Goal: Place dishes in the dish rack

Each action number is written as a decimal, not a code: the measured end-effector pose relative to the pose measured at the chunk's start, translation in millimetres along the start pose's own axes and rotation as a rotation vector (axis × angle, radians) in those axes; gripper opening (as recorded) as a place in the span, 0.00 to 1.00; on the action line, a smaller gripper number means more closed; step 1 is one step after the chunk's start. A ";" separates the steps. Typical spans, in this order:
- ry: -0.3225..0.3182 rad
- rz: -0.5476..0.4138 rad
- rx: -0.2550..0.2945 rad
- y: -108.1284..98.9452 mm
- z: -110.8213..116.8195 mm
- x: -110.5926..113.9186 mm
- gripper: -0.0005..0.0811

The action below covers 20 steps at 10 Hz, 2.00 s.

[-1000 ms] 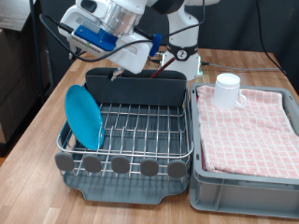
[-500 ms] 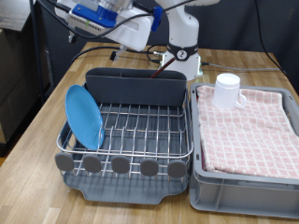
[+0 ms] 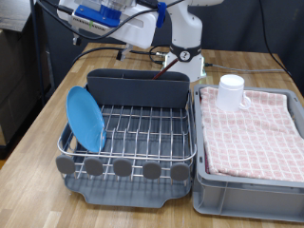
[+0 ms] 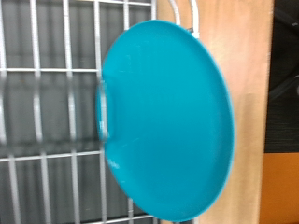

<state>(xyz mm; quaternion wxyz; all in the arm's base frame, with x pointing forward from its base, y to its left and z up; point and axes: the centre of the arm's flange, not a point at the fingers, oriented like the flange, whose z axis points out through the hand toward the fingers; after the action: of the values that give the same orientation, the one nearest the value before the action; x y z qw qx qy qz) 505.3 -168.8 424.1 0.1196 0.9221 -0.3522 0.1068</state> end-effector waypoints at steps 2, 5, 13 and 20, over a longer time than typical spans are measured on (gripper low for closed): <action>-0.051 0.034 0.024 -1.0 -4.2 0.5 0.99; -0.103 0.065 0.051 -9.4 -14.0 -1.3 0.99; -0.133 -0.129 0.076 -52.4 -60.7 -23.6 0.99; -0.217 -0.363 0.097 -118.9 -107.9 -116.6 0.99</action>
<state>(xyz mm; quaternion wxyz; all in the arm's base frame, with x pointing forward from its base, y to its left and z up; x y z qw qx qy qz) 488.4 21.9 476.3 0.0537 0.9811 -0.1858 0.0007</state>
